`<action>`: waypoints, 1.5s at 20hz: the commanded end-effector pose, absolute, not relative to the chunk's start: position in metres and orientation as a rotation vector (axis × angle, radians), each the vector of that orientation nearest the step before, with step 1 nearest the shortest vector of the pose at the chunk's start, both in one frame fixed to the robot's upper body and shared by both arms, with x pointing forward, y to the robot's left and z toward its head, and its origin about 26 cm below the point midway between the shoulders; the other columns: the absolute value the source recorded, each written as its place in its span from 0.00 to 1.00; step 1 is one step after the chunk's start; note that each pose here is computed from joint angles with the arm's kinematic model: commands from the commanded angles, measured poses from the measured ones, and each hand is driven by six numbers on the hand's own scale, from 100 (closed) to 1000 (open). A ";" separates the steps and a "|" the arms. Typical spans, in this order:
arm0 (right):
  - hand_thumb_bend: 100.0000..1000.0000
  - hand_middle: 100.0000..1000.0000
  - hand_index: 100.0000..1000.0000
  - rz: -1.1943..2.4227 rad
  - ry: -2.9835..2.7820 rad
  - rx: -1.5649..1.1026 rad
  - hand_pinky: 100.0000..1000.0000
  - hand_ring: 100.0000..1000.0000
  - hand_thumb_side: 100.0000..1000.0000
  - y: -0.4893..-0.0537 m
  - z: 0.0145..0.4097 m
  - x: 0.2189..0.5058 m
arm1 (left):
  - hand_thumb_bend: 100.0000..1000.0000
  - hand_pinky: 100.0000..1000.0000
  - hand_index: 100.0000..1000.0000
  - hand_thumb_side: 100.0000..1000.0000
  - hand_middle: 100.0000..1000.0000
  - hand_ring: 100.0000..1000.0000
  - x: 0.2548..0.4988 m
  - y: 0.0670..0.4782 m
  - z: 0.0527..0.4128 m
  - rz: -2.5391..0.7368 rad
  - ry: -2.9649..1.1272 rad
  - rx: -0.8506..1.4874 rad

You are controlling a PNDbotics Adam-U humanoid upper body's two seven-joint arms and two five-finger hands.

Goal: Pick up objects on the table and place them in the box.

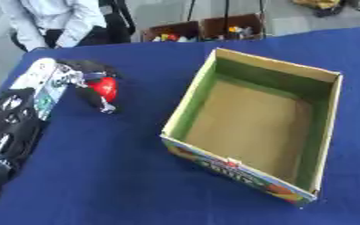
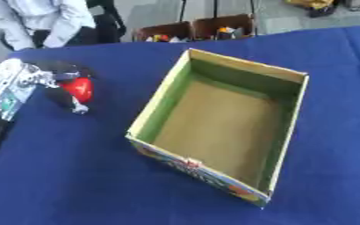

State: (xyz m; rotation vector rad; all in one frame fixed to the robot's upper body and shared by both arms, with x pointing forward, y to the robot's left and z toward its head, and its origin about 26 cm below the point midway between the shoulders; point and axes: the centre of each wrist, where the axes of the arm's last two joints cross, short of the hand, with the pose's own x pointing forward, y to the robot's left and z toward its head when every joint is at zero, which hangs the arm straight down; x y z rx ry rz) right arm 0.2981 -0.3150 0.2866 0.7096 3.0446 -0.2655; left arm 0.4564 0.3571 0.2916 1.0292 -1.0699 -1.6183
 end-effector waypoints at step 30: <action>0.00 0.70 0.74 -0.274 3.032 0.745 0.72 0.77 1.00 -0.320 0.288 0.294 | 0.29 0.65 1.00 0.45 1.00 0.89 0.437 0.394 0.319 -1.590 -0.931 1.034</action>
